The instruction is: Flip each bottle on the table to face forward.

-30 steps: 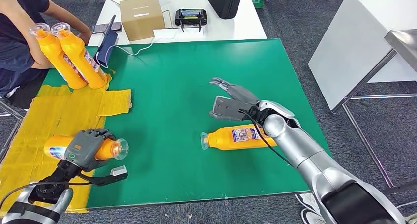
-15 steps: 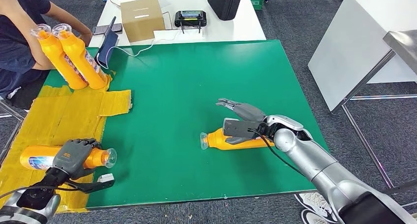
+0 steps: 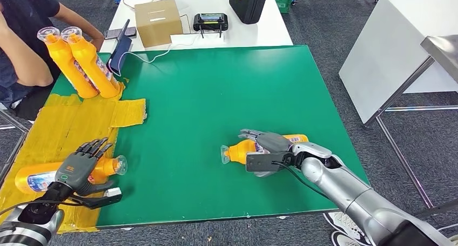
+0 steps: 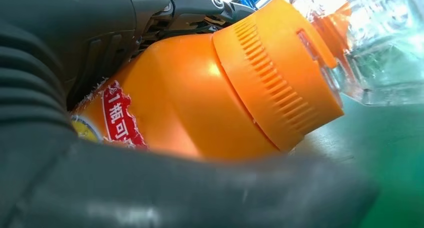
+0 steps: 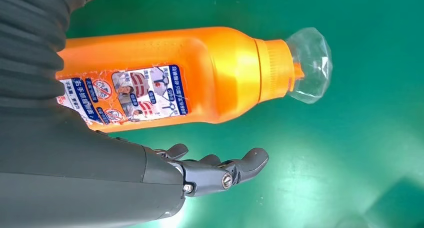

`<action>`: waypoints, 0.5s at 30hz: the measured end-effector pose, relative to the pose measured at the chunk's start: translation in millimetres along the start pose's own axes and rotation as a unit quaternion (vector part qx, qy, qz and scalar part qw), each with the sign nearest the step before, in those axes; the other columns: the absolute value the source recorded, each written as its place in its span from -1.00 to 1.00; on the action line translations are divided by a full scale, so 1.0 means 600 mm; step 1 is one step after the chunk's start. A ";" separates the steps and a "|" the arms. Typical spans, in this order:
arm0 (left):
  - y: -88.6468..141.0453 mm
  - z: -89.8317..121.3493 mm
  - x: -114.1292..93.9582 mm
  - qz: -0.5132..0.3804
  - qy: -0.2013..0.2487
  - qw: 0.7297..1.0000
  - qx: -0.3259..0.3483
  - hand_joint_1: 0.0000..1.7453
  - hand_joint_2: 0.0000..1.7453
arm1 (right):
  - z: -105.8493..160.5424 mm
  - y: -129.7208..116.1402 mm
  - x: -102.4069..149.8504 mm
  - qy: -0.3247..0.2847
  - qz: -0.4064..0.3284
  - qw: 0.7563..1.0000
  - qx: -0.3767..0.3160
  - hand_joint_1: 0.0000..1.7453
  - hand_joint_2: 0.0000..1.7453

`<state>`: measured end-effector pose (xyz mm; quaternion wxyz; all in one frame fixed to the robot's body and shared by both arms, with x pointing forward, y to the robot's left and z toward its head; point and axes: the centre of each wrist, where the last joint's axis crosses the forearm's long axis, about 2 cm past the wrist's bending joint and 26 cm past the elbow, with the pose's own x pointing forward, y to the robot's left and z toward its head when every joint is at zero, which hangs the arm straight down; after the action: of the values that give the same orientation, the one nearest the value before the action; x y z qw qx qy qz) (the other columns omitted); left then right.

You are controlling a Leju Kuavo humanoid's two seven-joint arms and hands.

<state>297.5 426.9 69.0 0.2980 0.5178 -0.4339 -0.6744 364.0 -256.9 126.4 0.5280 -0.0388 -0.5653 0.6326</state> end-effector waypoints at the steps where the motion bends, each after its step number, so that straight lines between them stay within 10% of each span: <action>1: 0.000 -0.001 -0.001 0.000 0.000 1.000 0.000 -1.00 -1.00 | 0.000 0.001 -0.001 0.002 0.001 1.000 0.001 -1.00 1.00; 15: -0.002 -0.003 0.000 0.004 0.004 1.000 0.016 -1.00 -1.00 | 0.002 0.008 -0.017 0.026 0.022 0.999 0.006 -1.00 1.00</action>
<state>299.2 427.0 67.7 0.2939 0.5234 -0.4452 -0.6644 364.9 -264.2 117.8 0.5287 -0.0642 -0.5466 0.6462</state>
